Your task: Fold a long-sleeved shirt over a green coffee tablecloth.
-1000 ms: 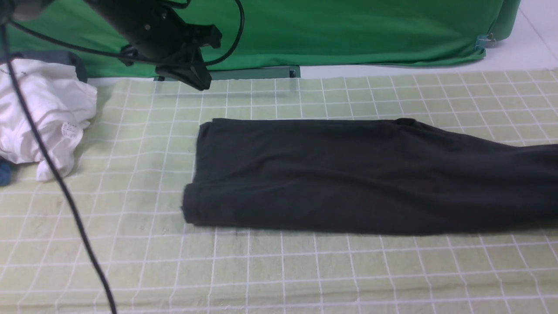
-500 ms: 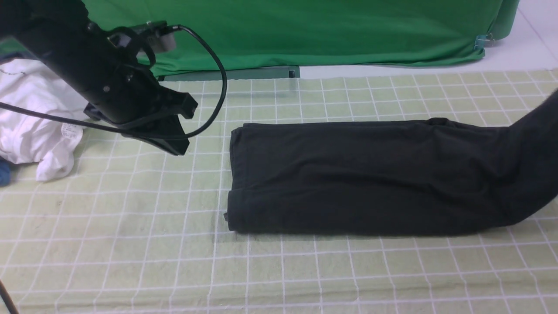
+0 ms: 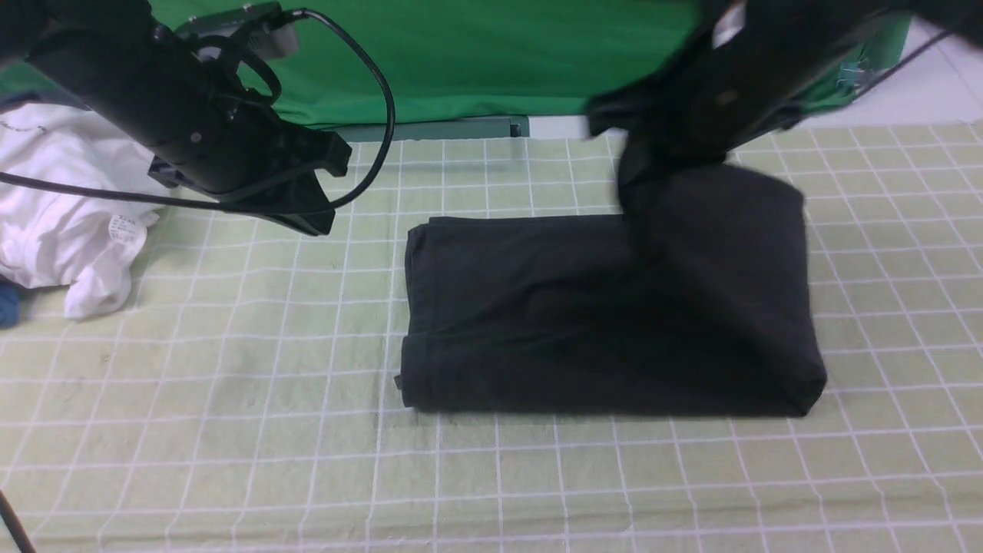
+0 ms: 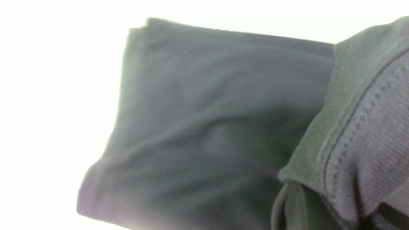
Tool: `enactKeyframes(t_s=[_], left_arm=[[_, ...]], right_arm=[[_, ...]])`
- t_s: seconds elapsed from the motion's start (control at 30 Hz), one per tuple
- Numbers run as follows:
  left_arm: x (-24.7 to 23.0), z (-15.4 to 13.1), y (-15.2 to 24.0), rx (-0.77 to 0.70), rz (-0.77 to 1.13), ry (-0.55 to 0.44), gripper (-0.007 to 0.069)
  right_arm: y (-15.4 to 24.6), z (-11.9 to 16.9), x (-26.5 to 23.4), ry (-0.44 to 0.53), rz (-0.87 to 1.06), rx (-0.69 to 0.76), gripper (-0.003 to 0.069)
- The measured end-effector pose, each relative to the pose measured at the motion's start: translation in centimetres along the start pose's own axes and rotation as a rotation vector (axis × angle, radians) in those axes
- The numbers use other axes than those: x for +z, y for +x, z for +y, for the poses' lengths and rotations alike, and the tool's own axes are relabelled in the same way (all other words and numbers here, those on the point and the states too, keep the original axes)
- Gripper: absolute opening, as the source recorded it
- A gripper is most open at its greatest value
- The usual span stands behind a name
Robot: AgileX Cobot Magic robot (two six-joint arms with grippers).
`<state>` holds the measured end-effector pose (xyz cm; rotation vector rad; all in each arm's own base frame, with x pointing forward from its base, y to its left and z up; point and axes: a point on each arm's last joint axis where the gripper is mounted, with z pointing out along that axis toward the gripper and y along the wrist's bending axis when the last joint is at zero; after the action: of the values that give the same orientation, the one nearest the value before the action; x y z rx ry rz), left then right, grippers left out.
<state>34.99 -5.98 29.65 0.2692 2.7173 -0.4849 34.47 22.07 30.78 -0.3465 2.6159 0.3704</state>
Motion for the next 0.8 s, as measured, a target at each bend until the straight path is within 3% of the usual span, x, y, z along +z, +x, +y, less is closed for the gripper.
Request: enactKeyframes(t_s=[0.13, 0.27, 0.37, 0.47, 0.6, 0.8], left_arm=[[0.0, 0.0, -0.1, -0.022, -0.008, -0.002, 0.0013], [0.0, 0.0, -0.2, -0.034, -0.017, -0.004, 0.0013], [0.0, 0.0, -0.2, -0.04, -0.02, -0.005, 0.0013], [0.0, 0.1, -0.2, -0.041, -0.021, -0.005, 0.0013], [0.0, 0.0, -0.1, -0.042, -0.013, -0.003, 0.0015], [0.0, -0.2, 0.7, -0.063, 0.08, 0.018, 0.0017]], right_arm=[[1.3, 4.4, 6.1, -0.06, -0.012, -0.078, 0.0074], [2.1, 6.4, 9.7, -0.097, -0.053, -0.113, 0.012], [2.7, 7.2, 11.6, -0.111, -0.064, -0.127, 0.023], [2.9, 7.3, 11.6, -0.108, -0.053, -0.131, 0.0391], [2.4, 6.7, 9.2, -0.077, 0.01, -0.161, 0.0519], [1.7, 2.6, 2.6, 0.025, 0.198, -0.236, 0.055]])
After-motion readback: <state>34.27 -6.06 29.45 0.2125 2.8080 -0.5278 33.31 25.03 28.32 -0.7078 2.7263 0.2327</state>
